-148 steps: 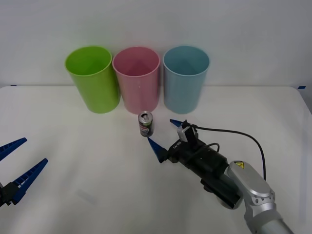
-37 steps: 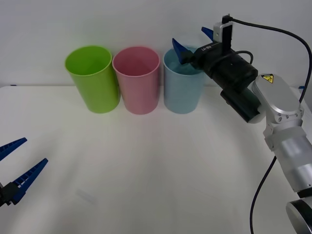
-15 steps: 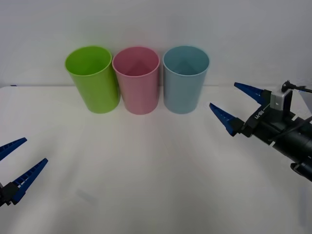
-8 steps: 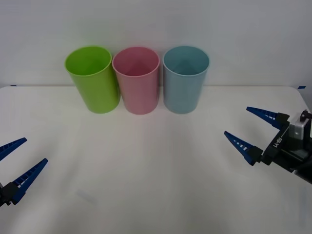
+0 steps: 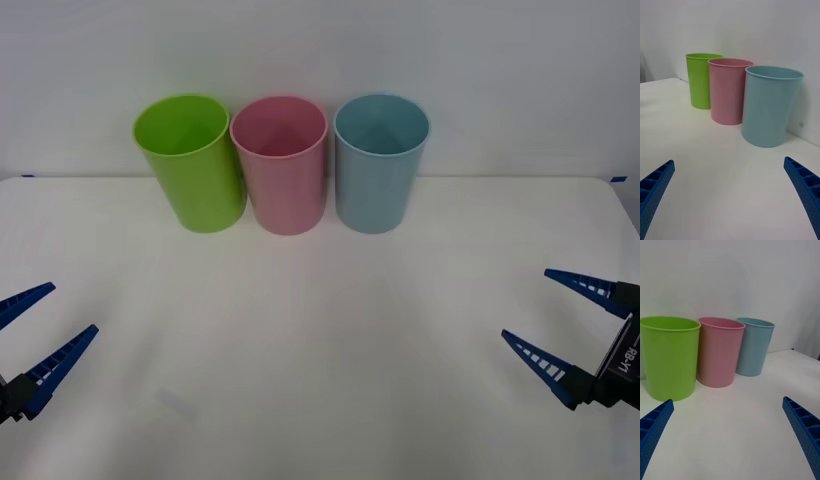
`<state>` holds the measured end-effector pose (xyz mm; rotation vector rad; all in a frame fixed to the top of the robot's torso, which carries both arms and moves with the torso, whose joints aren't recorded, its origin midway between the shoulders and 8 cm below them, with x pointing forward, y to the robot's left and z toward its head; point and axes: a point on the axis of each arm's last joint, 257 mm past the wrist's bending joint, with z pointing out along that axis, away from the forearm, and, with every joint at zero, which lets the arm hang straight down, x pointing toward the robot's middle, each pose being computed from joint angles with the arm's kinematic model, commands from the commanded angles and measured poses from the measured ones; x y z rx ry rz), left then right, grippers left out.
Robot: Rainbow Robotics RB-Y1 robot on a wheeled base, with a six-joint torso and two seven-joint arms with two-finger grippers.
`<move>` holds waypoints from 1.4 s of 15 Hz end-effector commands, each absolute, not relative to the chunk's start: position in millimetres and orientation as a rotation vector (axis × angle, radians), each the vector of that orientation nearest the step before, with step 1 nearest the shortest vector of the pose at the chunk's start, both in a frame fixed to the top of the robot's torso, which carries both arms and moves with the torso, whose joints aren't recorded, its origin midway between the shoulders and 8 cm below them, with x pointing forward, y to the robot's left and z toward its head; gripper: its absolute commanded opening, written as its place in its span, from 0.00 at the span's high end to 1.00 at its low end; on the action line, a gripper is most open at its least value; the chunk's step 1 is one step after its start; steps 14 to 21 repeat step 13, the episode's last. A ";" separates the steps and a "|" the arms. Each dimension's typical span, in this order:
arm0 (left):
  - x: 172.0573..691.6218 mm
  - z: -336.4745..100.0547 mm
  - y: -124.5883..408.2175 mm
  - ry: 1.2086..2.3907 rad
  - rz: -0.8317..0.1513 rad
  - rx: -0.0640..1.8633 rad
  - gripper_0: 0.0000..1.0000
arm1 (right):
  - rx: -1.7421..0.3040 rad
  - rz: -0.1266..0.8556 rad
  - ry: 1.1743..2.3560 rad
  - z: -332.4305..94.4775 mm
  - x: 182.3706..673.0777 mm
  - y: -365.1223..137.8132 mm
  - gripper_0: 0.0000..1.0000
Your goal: Grasp the object on the table and drop it into the matching bin: aluminum can to the light blue bin, PET bottle to the pink bin.
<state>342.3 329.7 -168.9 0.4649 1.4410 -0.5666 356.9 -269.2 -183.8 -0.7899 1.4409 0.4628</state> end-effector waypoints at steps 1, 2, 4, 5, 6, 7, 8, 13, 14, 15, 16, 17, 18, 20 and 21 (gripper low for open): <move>342.3 -168.9 329.7 1.441 -0.567 0.465 0.00 | -0.789 0.462 1.468 -193.5 343.8 -276.8 0.00; 342.3 -168.9 329.7 1.441 -0.567 0.465 0.00 | -0.791 0.462 1.476 -196.8 338.5 -279.1 0.00; 342.3 -168.9 329.7 1.441 -0.567 0.465 0.00 | -0.785 0.467 1.491 -201.5 329.4 -283.6 0.00; 342.3 -168.9 329.7 1.441 -0.567 0.465 0.00 | -0.786 0.470 1.496 -202.7 324.9 -285.2 0.00; 342.3 -168.9 329.7 1.441 -0.567 0.465 0.00 | -0.785 0.475 1.499 -204.2 322.6 -285.3 0.00; 342.3 -168.9 329.7 1.441 -0.567 0.465 0.00 | -0.788 0.479 1.502 -205.5 320.4 -285.2 0.00; 342.3 -168.9 329.7 1.441 -0.567 0.465 0.00 | -0.787 0.484 1.506 -206.4 319.0 -285.0 0.00; 342.3 -168.9 329.7 1.441 -0.567 0.465 0.00 | -0.795 0.489 1.512 -208.9 315.3 -284.9 0.00; 342.3 -168.9 329.7 1.441 -0.567 0.465 0.00 | -0.795 0.489 1.512 -208.9 315.3 -284.9 0.00; 342.3 -168.9 329.7 1.441 -0.567 0.465 0.00 | -0.795 0.489 1.512 -208.9 315.3 -284.9 0.00; 342.3 -168.9 329.7 1.441 -0.567 0.465 0.00 | -0.795 0.489 1.512 -208.9 315.3 -284.9 0.00; 342.3 -168.9 329.7 1.441 -0.567 0.465 0.00 | -0.795 0.489 1.512 -208.9 315.3 -284.9 0.00; 342.3 -168.9 329.7 1.441 -0.567 0.465 0.00 | -0.795 0.489 1.512 -208.9 315.3 -284.9 0.00; 342.3 -168.9 329.7 1.441 -0.567 0.465 0.00 | -0.795 0.489 1.512 -208.9 315.3 -284.9 0.00; 342.3 -168.9 329.7 1.441 -0.567 0.465 0.00 | -0.795 0.489 1.512 -208.9 315.3 -284.9 0.00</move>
